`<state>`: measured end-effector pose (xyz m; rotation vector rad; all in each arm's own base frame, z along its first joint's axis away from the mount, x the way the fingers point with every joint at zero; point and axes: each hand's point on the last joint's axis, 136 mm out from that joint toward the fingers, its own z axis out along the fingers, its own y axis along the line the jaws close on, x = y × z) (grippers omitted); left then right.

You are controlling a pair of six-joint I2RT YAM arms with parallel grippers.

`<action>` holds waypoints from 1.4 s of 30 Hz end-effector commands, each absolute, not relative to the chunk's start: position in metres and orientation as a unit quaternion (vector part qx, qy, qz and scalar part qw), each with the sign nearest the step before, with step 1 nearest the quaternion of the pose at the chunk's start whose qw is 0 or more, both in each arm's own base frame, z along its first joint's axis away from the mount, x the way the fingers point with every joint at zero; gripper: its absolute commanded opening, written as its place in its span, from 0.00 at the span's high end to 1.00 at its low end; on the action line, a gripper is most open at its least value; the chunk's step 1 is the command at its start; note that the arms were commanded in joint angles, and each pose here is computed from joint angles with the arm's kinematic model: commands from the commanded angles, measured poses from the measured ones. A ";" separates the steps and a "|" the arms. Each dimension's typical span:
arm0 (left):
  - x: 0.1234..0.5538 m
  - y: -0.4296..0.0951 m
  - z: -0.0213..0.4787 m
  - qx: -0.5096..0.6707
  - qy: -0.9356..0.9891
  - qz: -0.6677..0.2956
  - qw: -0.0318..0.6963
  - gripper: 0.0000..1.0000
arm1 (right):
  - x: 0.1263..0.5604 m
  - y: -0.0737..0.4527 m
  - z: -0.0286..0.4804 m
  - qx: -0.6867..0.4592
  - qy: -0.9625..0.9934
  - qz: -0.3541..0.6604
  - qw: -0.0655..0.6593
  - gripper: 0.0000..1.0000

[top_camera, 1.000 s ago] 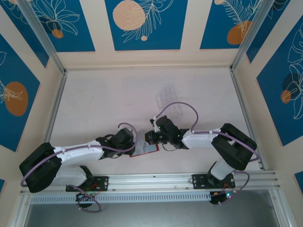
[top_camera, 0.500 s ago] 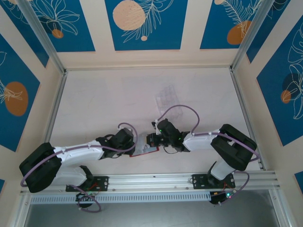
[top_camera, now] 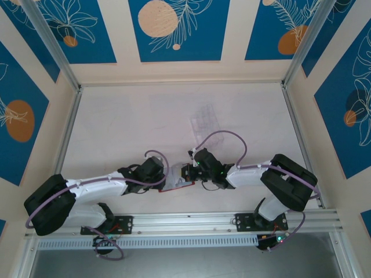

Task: Put the credit cards into the card holder
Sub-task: Insert the credit card into the card slot.

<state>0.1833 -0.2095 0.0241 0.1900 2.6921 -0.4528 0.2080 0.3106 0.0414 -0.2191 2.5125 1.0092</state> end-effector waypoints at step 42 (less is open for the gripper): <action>0.157 -0.178 -0.008 0.071 0.984 -0.094 0.133 0.78 | 0.172 0.304 0.005 -0.070 0.923 0.345 0.152 1.00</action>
